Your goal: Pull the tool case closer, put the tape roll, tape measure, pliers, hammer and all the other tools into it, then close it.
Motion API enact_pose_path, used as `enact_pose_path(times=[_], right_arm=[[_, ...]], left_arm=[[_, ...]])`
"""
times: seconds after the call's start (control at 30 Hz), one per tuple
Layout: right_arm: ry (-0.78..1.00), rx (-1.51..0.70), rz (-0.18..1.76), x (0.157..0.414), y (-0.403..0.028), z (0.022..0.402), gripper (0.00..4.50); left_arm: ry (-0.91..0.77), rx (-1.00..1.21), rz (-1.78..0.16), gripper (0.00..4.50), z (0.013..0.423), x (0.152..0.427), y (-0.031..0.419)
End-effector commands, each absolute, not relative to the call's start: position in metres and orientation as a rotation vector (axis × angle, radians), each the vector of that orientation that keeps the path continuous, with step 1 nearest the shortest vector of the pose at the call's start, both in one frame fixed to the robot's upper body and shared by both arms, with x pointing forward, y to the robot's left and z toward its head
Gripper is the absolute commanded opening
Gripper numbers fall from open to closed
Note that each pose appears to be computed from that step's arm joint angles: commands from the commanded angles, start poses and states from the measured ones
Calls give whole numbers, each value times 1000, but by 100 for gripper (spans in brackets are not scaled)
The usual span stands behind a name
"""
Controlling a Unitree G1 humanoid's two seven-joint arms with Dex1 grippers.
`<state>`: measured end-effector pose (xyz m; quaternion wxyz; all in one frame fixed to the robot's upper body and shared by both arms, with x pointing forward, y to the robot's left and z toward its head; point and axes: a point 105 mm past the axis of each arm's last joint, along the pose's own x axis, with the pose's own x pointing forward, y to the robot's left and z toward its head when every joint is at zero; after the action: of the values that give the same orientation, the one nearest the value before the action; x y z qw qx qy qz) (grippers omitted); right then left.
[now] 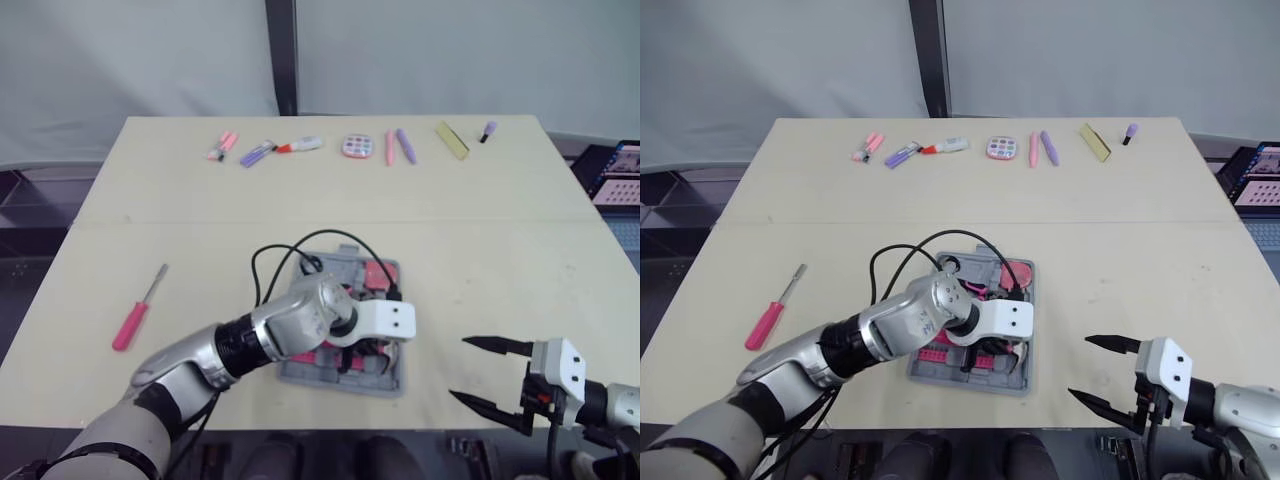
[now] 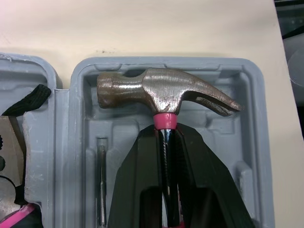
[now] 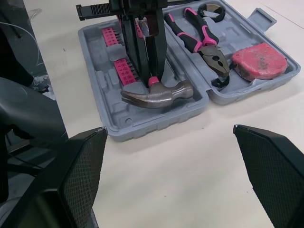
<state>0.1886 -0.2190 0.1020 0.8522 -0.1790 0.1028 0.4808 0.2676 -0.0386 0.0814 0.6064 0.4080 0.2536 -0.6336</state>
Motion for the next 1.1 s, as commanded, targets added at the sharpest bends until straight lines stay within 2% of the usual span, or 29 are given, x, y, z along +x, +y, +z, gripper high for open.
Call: enact_pose_path(times=[0.03, 1.1], right_arm=[[177, -396, 1003, 189, -217, 111, 450], [167, -395, 978, 190, -216, 112, 450]], left_arm=[[522, 977, -1474, 6, 94, 269, -47], [572, 965, -1471, 6, 80, 270, -47]])
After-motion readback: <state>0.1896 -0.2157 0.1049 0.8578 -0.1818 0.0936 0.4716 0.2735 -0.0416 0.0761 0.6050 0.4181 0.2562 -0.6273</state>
